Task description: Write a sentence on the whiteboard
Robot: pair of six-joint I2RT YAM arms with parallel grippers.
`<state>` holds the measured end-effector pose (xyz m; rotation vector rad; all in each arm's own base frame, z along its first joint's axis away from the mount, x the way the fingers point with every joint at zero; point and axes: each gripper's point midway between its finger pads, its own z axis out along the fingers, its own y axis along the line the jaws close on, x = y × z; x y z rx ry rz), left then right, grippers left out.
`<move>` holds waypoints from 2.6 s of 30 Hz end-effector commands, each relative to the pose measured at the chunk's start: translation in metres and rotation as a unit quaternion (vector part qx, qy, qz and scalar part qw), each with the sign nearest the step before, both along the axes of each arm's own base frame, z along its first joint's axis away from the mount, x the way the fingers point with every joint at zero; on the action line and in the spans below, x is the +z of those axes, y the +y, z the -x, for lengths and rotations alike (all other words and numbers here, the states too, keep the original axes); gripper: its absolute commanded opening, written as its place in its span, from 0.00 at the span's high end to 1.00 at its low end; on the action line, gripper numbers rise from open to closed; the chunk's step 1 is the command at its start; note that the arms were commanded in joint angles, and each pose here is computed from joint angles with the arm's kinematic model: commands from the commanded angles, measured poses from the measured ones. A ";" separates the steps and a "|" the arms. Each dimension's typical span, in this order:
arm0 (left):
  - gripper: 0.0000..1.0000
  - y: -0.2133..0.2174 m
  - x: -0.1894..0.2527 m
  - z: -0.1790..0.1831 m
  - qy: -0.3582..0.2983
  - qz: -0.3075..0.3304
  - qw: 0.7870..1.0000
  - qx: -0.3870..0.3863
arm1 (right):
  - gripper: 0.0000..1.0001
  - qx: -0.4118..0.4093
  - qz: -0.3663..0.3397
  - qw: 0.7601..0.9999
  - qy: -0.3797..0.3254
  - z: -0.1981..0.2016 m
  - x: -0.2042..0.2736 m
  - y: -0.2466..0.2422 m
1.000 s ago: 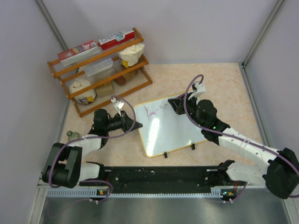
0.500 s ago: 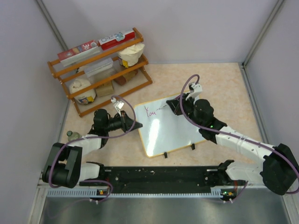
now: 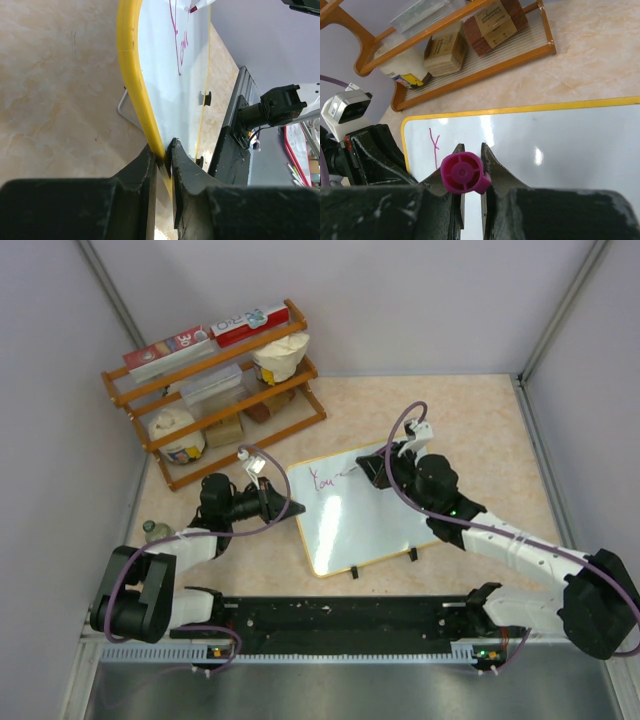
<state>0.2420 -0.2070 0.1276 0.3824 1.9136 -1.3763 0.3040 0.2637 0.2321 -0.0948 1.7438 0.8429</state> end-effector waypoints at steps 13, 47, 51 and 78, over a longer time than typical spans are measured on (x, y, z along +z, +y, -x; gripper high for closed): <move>1.00 0.002 0.000 -0.010 -0.045 -0.020 0.999 0.010 | 1.00 0.004 0.015 1.000 0.015 0.012 -0.023 -0.010; 1.00 0.002 0.000 -0.010 -0.046 -0.020 0.999 0.009 | 1.00 -0.037 -0.012 0.999 -0.021 -0.012 0.014 -0.009; 1.00 0.002 -0.001 -0.009 -0.044 -0.020 0.999 0.008 | 1.00 -0.039 -0.009 0.999 -0.019 -0.013 0.013 -0.010; 1.00 0.003 0.000 -0.010 -0.045 -0.020 0.999 0.011 | 1.00 -0.037 0.005 0.999 -0.005 -0.001 -0.006 -0.019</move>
